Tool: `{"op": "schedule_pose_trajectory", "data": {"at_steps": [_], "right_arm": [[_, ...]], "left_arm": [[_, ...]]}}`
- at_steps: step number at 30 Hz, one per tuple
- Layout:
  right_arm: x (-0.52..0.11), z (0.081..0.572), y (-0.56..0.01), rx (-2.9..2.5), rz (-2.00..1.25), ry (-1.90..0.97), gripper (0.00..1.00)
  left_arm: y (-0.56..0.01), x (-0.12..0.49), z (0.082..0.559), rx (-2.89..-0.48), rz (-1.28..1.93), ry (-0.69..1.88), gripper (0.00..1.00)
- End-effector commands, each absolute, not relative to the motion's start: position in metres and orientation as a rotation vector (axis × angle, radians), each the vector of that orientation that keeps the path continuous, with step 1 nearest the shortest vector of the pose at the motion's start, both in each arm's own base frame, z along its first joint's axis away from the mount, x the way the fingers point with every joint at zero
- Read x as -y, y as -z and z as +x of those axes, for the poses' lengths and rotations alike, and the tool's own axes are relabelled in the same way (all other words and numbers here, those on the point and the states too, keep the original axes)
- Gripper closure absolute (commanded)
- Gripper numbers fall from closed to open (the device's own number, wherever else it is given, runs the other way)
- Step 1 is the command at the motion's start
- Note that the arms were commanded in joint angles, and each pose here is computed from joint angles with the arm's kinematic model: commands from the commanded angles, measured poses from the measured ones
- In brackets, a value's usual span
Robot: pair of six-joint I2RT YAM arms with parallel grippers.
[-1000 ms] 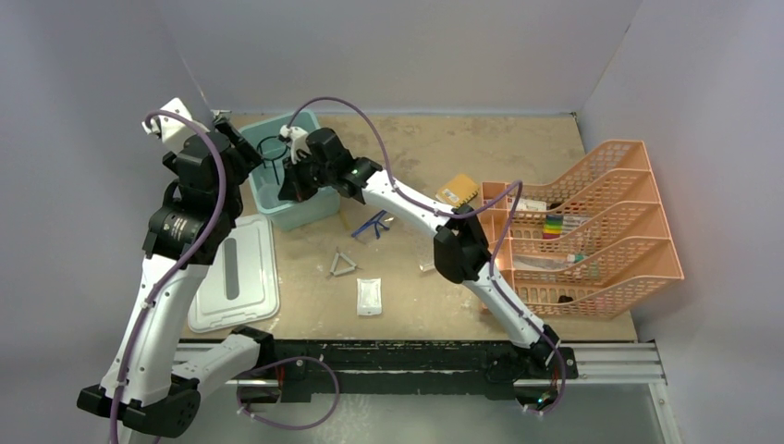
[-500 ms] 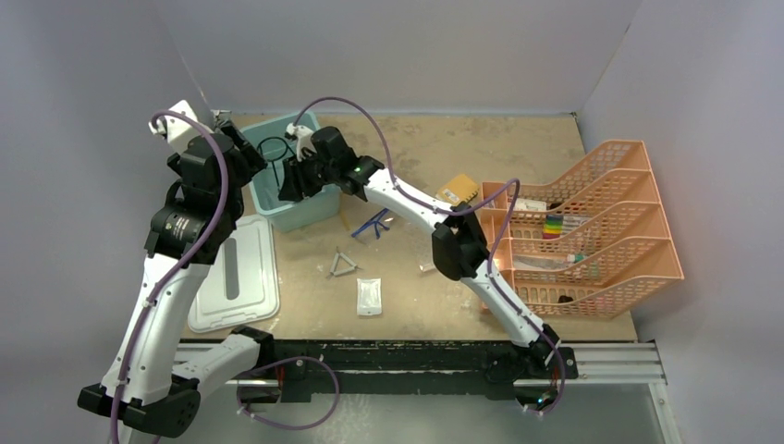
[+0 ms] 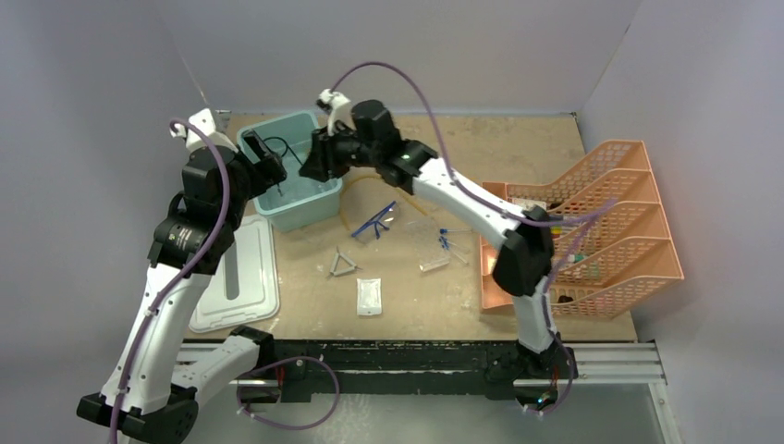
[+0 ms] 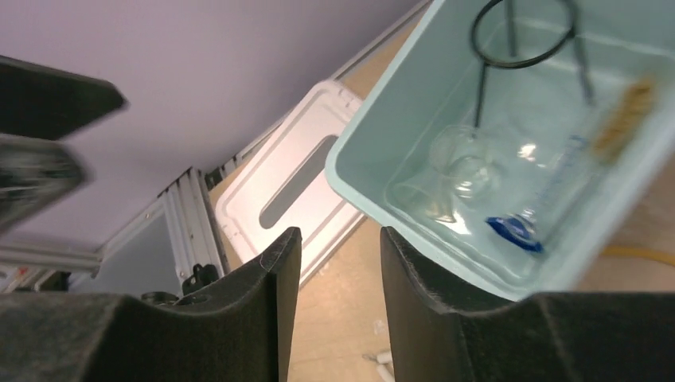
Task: Organize the chemistry lab equipment
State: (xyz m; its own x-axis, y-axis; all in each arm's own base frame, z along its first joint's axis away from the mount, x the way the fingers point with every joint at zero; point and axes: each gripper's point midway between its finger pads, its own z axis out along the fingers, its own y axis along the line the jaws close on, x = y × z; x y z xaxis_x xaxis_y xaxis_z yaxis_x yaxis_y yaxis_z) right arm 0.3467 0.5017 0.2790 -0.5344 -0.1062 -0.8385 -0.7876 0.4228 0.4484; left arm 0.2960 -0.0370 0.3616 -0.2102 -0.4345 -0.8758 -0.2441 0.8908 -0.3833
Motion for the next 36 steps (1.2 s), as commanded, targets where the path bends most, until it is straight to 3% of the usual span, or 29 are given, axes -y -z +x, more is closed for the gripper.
{"op": "schedule_pose_trajectory", "data": {"at_steps": [1, 7, 12, 15, 17, 20, 26, 36], "right_arm": [[-0.430, 0.371, -0.322, -1.853, -0.537, -0.981, 0.58], [-0.327, 0.384, -0.281, -2.007, -0.155, -0.807, 0.57], [-0.283, 0.374, -0.249, -2.089, 0.085, -0.738, 0.54], [-0.274, 0.369, -0.233, -2.125, 0.144, -0.724, 0.54], [-0.270, 0.366, -0.221, -2.153, 0.159, -0.699, 0.55], [-0.265, 0.361, -0.209, -2.182, 0.172, -0.678, 0.56], [-0.257, 0.358, -0.199, -2.192, 0.177, -0.642, 0.57], [-0.258, 0.361, -0.193, -2.203, 0.155, -0.627, 0.57]], "left_arm": [[-0.367, 0.070, 0.293, -1.810, -0.370, 0.377, 0.21], [-0.283, 0.128, 0.291, -2.050, -0.205, 0.623, 0.31], [-0.217, 0.147, 0.285, -2.232, -0.126, 0.581, 0.32], [-0.182, 0.161, 0.281, -2.298, -0.066, 0.484, 0.35], [-0.162, 0.156, 0.280, -2.343, -0.052, 0.284, 0.47], [-0.140, 0.143, 0.283, -2.382, -0.102, 0.097, 0.55], [-0.087, 0.142, 0.278, -2.436, -0.095, 0.056, 0.60], [-0.042, 0.153, 0.273, -2.537, -0.046, 0.072, 0.58]]}}
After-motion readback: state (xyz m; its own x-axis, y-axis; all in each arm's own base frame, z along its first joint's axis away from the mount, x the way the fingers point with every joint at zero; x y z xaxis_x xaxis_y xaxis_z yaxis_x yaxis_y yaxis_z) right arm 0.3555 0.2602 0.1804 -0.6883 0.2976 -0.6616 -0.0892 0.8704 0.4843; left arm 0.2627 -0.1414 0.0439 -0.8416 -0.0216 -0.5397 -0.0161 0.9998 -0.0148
